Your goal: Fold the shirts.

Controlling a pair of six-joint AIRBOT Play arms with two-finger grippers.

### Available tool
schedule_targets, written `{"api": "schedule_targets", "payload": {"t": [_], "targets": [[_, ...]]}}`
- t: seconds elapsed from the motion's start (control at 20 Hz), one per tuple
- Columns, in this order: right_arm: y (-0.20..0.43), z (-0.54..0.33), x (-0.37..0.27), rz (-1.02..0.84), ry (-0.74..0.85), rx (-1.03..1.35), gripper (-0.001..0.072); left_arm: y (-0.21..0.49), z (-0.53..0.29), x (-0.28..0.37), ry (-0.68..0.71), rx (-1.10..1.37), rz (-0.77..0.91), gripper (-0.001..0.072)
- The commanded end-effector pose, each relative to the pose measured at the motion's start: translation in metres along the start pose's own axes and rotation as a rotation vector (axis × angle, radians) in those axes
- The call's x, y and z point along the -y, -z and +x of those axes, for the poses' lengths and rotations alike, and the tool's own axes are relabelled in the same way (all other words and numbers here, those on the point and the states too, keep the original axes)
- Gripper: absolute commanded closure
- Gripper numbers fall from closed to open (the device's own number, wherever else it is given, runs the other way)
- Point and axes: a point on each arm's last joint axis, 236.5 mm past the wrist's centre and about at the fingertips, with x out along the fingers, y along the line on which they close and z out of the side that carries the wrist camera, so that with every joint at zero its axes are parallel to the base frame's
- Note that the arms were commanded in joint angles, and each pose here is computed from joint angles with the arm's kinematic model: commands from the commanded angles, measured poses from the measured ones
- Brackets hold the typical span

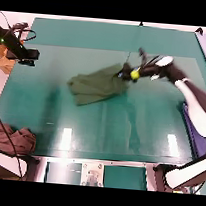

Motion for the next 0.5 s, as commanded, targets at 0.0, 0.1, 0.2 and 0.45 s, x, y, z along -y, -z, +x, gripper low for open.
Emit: {"api": "schedule_targets", "payload": {"t": [0.0,0.1,0.2,0.45], "targets": [[-0.060,-0.115,-0.059,-0.128,-0.009,0.221,0.0696,0.000,0.000,0.003,0.014,0.002,-0.001,0.0686],[-0.081,-0.198,-0.067,-0.155,0.061,0.354,0.0696,0.000,0.000,0.004,0.019,0.002,-0.001,0.0686],[-0.089,-0.268,-0.057,-0.133,0.122,0.454,0.0696,-0.001,0.000,0.008,0.033,0.003,-0.002,0.0686],[-0.097,-0.406,0.029,0.049,0.250,0.697,0.0696,-0.001,-0.001,0.015,0.064,0.004,-0.004,0.0686]]}}
